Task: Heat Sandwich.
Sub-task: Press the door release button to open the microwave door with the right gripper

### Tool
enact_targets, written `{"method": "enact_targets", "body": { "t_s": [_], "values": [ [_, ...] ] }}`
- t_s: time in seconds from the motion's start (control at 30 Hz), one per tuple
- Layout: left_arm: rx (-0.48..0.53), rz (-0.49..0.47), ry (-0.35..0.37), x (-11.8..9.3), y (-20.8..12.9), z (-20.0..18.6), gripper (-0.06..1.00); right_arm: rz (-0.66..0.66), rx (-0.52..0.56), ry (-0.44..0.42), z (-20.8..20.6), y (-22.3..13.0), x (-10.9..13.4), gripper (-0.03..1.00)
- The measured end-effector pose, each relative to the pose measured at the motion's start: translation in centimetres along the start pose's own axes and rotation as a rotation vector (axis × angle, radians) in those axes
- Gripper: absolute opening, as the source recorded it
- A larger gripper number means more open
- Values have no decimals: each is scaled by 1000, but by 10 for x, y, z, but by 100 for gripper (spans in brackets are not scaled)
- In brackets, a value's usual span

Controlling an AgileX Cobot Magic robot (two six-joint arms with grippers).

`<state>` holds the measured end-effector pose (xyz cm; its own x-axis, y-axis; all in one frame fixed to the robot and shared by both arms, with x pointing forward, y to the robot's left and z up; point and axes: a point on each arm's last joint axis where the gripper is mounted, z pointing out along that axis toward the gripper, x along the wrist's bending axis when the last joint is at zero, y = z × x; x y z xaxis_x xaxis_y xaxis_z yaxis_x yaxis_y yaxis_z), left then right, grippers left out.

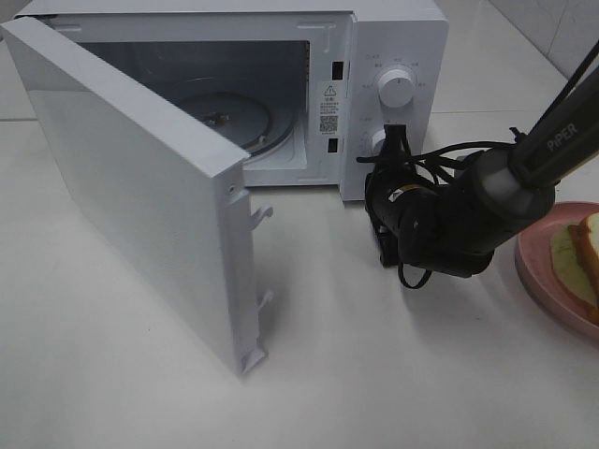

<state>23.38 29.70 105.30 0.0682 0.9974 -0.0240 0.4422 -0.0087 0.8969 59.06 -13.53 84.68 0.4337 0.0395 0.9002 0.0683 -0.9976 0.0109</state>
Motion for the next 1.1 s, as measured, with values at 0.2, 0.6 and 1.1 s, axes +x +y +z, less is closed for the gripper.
{"method": "enact_targets", "body": {
  "t_s": [0.2, 0.6, 1.1],
  "values": [
    [0, 0, 0, 0, 0, 0, 99, -4, -8, -1, 0, 1, 0, 1],
    [0, 0, 0, 0, 0, 0, 99, 3, -9, -18, -1, 1, 1, 1],
    [0, 0, 0, 0, 0, 0, 99, 12, 1, -20, -18, 2, 3, 1]
  ]
}}
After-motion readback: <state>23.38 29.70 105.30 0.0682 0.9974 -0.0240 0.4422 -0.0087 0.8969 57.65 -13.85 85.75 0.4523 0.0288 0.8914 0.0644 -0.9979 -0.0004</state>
